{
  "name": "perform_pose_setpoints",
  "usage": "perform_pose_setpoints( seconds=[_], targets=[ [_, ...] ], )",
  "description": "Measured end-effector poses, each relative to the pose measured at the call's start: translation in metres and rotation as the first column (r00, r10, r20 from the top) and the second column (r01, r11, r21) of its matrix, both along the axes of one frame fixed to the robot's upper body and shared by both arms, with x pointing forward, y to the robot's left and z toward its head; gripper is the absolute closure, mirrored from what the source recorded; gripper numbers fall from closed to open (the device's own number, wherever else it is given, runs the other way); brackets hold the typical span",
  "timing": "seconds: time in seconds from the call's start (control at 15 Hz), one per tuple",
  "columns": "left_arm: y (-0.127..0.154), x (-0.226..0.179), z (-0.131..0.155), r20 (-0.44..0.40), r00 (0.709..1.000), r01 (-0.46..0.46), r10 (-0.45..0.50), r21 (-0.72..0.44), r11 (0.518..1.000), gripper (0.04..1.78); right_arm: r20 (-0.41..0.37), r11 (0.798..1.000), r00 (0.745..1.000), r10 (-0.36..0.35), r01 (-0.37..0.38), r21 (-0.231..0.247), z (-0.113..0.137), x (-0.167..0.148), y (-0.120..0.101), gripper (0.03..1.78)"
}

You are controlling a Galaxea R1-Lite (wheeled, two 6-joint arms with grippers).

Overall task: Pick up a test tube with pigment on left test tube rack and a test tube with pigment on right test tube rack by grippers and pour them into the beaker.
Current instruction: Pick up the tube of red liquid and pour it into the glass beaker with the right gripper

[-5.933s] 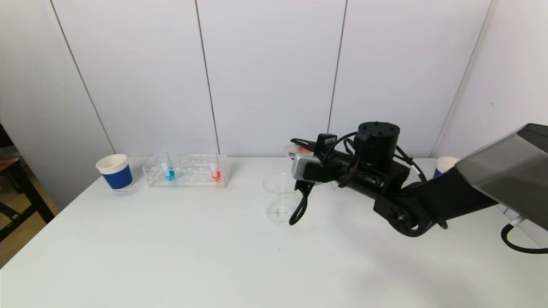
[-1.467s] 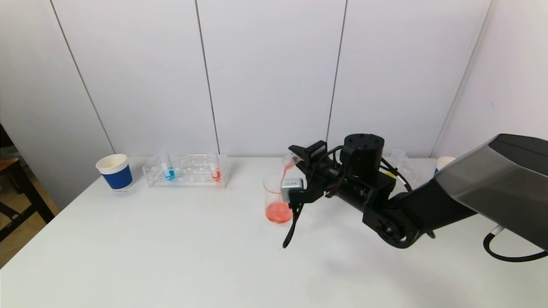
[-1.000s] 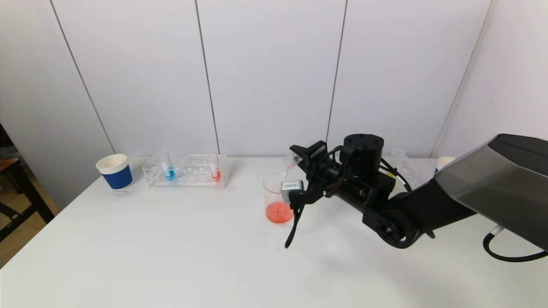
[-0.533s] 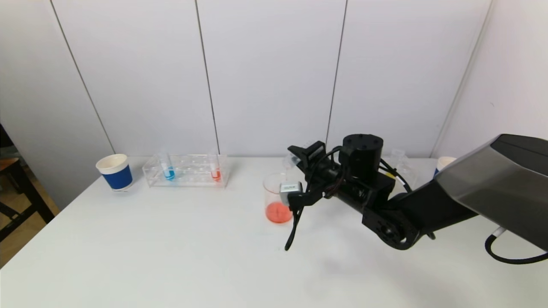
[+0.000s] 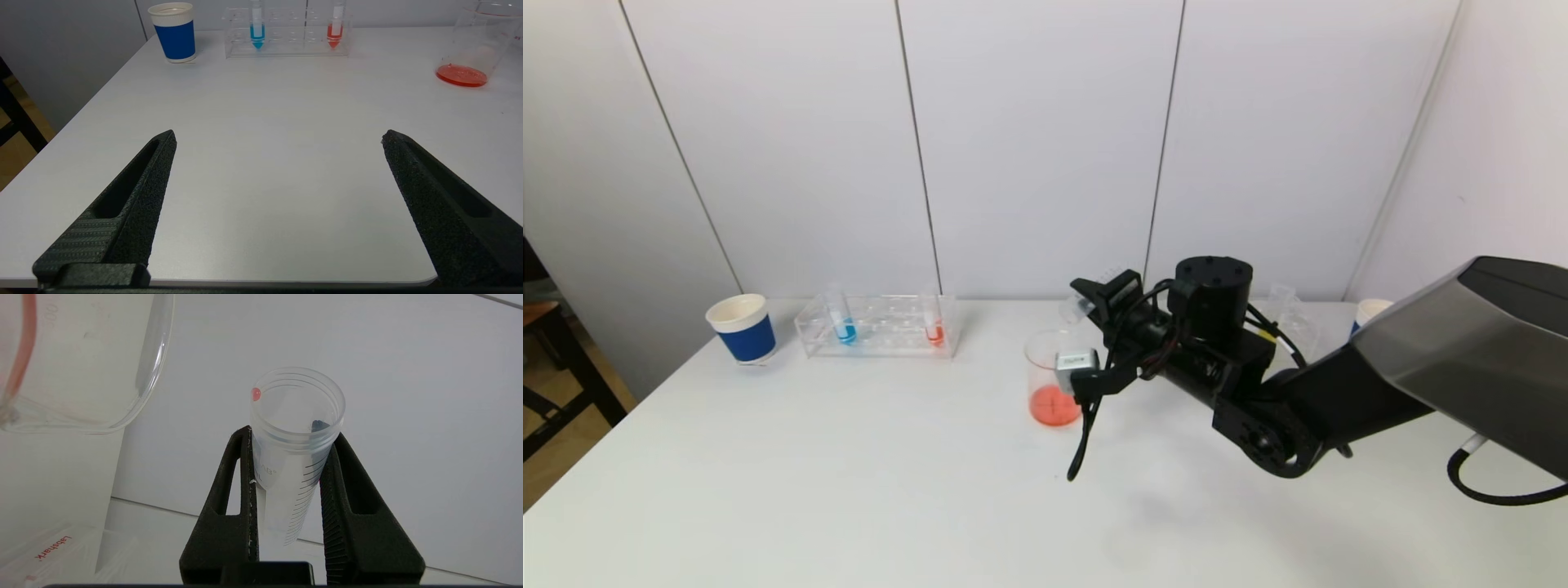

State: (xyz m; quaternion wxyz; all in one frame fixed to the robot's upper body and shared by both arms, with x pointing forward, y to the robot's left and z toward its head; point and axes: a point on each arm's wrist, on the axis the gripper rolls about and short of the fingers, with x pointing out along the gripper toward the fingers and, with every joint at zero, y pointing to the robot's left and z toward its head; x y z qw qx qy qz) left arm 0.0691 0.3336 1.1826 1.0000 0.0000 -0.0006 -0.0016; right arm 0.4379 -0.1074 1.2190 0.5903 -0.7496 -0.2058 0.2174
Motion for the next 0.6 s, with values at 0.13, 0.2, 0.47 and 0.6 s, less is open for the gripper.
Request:
perform_pose_setpoints(
  seconds=[0.13,0.2,0.47,0.6],
  targets=[
    [0.0,0.0,0.0001,0.001,1.0,0.0,0.0,0.0,1.0,0.06,0.005,1.0,1.0,0.002,-0.002,-0.012,-0.0009,0.0001,0.0002,1.32],
    [0.0,0.0,0.0,0.0,1.0,0.0,0.0,0.0,1.0,0.06,0.009,1.0,1.0,0.003,-0.003,-0.018,-0.0012,0.0,0.0004,1.32],
    [0.0,0.0,0.0,0.0,1.0,0.0,0.0,0.0,1.0,0.06,0.031,0.999,0.999,0.008,-0.006,-0.048,-0.0012,-0.0002,0.0015,1.32],
    [0.0,0.0,0.0,0.0,1.0,0.0,0.0,0.0,1.0,0.06,0.04,0.998,0.999,0.01,-0.007,-0.062,-0.0016,0.0003,0.0019,1.32]
  ],
)
